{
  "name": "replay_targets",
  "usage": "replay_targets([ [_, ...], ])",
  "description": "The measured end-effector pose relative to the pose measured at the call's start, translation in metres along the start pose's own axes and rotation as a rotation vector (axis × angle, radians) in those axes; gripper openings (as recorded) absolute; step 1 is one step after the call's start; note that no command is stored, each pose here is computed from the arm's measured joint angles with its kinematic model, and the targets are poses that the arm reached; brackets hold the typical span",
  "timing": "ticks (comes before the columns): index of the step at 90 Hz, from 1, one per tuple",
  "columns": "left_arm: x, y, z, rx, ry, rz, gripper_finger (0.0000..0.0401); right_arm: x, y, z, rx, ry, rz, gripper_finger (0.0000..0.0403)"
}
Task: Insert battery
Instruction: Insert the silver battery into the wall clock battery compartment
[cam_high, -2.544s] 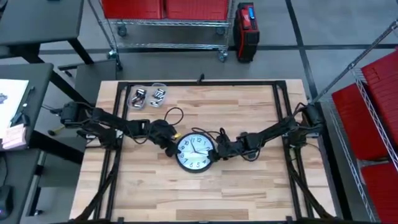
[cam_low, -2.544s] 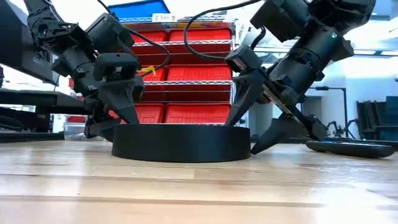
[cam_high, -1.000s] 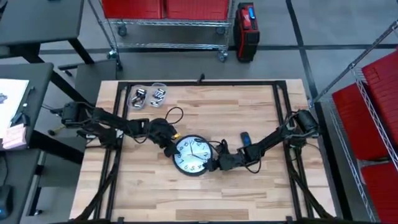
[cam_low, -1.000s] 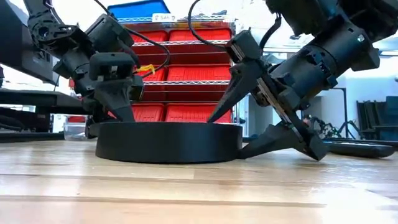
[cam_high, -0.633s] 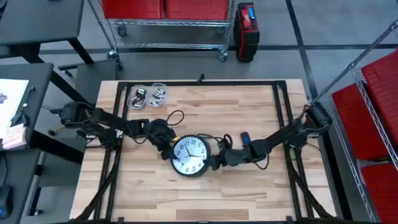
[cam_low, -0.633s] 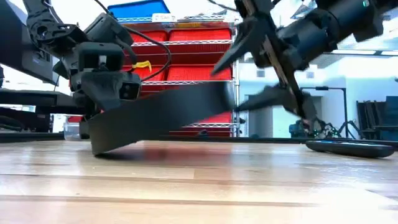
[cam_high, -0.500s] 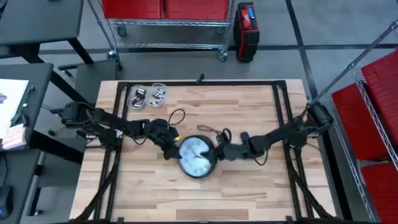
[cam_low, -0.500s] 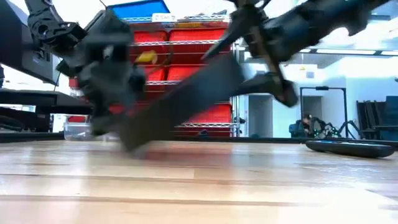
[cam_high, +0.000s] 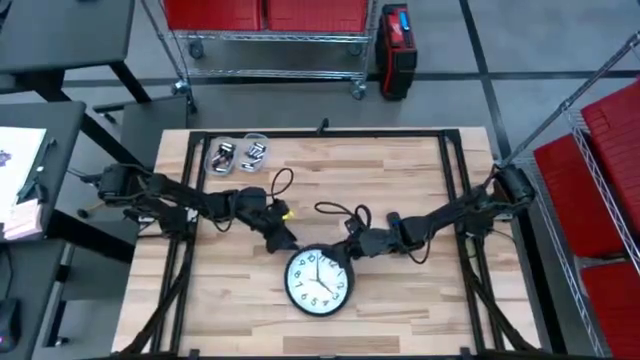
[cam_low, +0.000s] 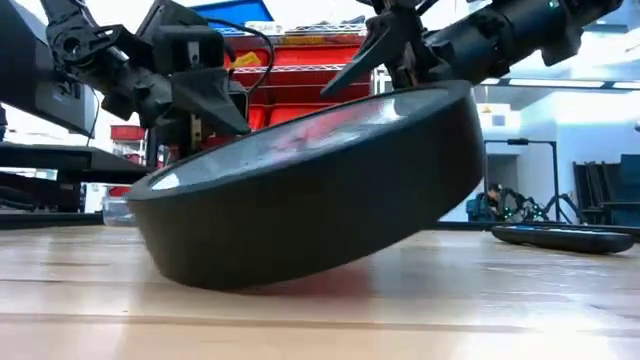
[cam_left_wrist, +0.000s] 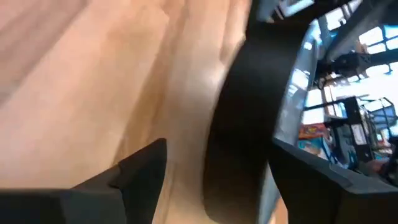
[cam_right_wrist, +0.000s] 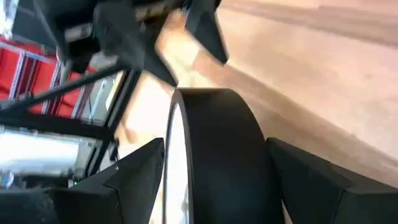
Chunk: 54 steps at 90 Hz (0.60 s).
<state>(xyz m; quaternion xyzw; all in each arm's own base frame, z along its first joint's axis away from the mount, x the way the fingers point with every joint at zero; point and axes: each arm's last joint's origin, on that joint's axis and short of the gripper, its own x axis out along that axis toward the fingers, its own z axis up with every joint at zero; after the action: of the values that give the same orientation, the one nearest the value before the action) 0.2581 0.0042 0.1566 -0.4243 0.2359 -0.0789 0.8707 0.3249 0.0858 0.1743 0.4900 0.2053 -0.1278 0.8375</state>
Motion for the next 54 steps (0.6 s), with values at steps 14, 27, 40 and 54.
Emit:
replay_targets([
  [14, 0.0, 0.0, 0.0, -0.011, 0.0, -0.002, 0.0255, 0.0, -0.004, -0.001, 0.001, 0.081, -0.012, 0.027],
  [27, 0.0, 0.0, 0.0, -0.016, -0.001, -0.002, 0.0255, 0.0, -0.008, -0.004, -0.006, 0.156, -0.035, 0.027],
  [40, 0.0, 0.0, 0.0, -0.016, -0.007, 0.002, 0.0256, 0.003, -0.012, -0.01, -0.012, 0.259, -0.038, 0.027],
  [54, 0.0, 0.0, 0.0, -0.018, -0.005, 0.007, 0.0256, 0.007, -0.019, -0.018, -0.009, 0.309, -0.069, 0.027],
])
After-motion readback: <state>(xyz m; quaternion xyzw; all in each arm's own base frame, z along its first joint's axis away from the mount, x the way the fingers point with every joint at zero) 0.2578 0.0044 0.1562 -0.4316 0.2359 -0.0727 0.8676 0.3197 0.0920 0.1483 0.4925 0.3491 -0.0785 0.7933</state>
